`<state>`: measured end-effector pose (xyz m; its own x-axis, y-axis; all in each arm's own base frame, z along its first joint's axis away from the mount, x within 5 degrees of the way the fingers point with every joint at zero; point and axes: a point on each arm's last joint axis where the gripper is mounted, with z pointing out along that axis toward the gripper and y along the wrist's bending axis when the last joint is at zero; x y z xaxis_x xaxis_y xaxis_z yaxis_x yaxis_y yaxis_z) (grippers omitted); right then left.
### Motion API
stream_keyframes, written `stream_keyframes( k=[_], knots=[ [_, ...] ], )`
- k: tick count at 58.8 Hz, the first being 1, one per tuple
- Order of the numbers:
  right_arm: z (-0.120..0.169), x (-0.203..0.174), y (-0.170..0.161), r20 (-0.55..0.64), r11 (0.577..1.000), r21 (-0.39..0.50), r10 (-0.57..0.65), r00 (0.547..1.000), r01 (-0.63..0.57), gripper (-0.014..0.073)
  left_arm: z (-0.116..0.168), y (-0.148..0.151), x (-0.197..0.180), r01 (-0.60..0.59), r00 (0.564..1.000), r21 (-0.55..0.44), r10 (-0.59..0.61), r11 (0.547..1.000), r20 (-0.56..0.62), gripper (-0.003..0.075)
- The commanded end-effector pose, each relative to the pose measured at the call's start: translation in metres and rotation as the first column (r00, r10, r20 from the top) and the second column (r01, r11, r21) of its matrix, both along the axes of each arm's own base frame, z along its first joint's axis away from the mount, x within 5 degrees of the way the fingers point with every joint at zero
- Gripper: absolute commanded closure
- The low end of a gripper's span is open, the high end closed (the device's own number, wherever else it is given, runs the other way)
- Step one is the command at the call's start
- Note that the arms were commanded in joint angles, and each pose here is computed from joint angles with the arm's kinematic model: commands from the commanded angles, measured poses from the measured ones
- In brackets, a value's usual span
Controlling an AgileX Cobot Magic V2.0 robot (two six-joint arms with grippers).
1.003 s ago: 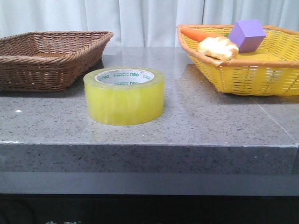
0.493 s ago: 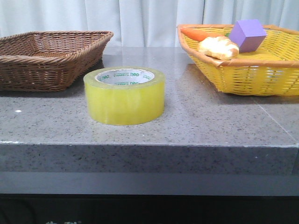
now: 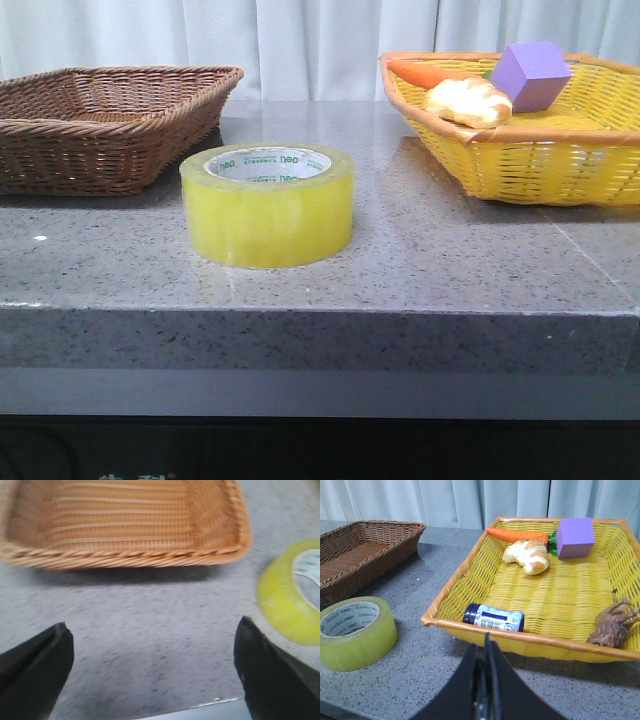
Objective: Transfer tape with both arms
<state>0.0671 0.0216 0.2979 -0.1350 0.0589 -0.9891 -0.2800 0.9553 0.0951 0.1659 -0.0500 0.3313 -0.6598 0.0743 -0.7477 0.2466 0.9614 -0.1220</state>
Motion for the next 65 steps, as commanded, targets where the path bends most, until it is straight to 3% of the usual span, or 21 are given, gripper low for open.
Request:
stream_keyframes(
  k=[1, 15, 26, 46, 65],
  knots=[
    [0.014, 0.001, -0.002, 0.094, 0.999, 0.024, -0.024, 0.995, 0.021, 0.0641, 0.014, -0.021, 0.017, 0.071, 0.997, -0.034, -0.069, 0.997, 0.045, 0.0126],
    [0.014, 0.001, -0.002, 0.094, 0.999, 0.024, -0.024, 0.995, 0.021, 0.0641, 0.004, -0.084, 0.051, 0.244, 0.966, -0.031, -0.246, 0.969, -0.076, 0.0132],
    [0.014, 0.001, -0.002, 0.094, 0.999, 0.024, -0.024, 0.995, 0.021, 0.0641, -0.002, -0.120, 0.070, 0.272, 0.941, -0.107, -0.288, 0.956, -0.179, 0.0132],
    [0.014, 0.001, -0.002, 0.094, 0.999, 0.024, -0.024, 0.995, 0.021, 0.0641, -0.014, -0.143, 0.098, 0.257, 0.920, -0.153, -0.290, 0.954, -0.265, 0.0132],
    [0.015, 0.001, -0.002, 0.105, 0.999, 0.027, -0.026, 0.994, 0.023, 0.0641, -0.042, -0.154, 0.112, 0.235, 0.898, -0.157, -0.276, 0.959, -0.344, 0.0137]
  ],
)
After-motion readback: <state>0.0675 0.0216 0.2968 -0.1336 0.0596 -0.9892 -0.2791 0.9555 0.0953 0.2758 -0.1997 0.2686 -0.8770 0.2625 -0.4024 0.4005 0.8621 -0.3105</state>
